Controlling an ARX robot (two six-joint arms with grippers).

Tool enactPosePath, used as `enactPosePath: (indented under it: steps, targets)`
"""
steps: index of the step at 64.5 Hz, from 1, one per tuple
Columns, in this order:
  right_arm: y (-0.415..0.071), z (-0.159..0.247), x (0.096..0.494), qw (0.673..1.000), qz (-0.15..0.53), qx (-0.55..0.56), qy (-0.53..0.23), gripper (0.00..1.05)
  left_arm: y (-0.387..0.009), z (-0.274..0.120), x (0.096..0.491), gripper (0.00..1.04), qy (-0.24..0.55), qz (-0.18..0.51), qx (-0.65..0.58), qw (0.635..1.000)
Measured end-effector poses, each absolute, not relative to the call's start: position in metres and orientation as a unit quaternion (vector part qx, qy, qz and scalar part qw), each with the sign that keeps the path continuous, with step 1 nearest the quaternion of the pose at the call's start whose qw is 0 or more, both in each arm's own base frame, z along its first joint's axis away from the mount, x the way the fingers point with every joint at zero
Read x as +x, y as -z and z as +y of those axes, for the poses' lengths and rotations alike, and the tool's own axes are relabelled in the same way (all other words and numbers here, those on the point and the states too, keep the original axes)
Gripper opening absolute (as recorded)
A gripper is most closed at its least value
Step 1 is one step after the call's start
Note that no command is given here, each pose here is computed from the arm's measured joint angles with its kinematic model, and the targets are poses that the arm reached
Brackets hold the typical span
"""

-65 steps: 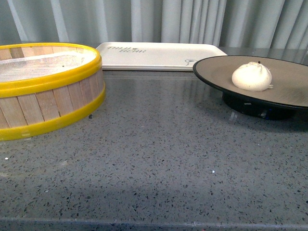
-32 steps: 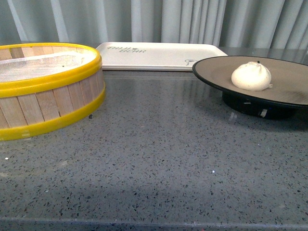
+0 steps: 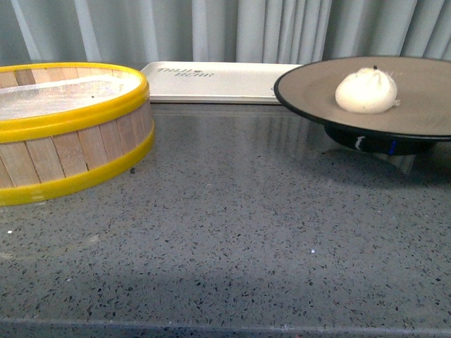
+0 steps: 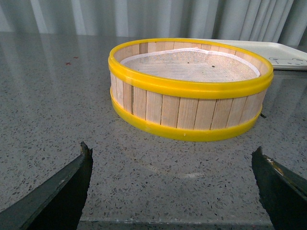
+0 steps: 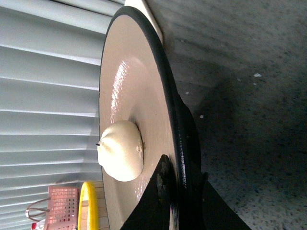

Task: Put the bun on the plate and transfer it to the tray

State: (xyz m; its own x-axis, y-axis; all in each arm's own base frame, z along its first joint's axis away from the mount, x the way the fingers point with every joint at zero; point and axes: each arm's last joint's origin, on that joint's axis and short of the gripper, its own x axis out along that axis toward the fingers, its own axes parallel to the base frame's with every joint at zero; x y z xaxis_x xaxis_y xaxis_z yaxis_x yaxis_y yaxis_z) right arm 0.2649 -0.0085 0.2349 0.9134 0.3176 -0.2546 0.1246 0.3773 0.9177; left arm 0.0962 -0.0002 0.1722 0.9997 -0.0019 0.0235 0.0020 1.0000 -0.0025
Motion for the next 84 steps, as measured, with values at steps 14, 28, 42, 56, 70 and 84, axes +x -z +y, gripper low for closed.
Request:
enactPosePath:
  steps: [14,28,42,56,70,84]
  targets:
    - [-0.268,-0.024,0.288,0.820,0.146,0.547,-0.087,0.03,-0.172,0.000,0.096,0.98,0.001,-0.012,-0.001,1.000]
    - [-0.286,-0.027,0.366,0.810,0.141,0.563,-0.090,0.03,-0.172,0.000,0.096,0.98,0.001,-0.012,-0.001,1.000]
    - [-0.287,-0.003,0.438,0.787,0.175,0.584,-0.095,0.03,-0.172,0.000,0.096,0.98,0.001,-0.012,-0.001,1.000]
    - [-0.286,0.016,0.473,0.773,0.193,0.596,-0.100,0.03,-0.172,0.000,0.096,0.98,0.001,-0.012,-0.001,1.000]
    - [-0.268,0.025,0.496,0.763,0.226,0.598,-0.095,0.03,-0.172,0.000,0.096,0.98,0.001,-0.012,-0.001,1.000]
    - [-0.253,0.027,0.519,0.762,0.250,0.591,-0.080,0.03,-0.172,0.000,0.096,0.98,0.001,-0.012,-0.001,1.000]
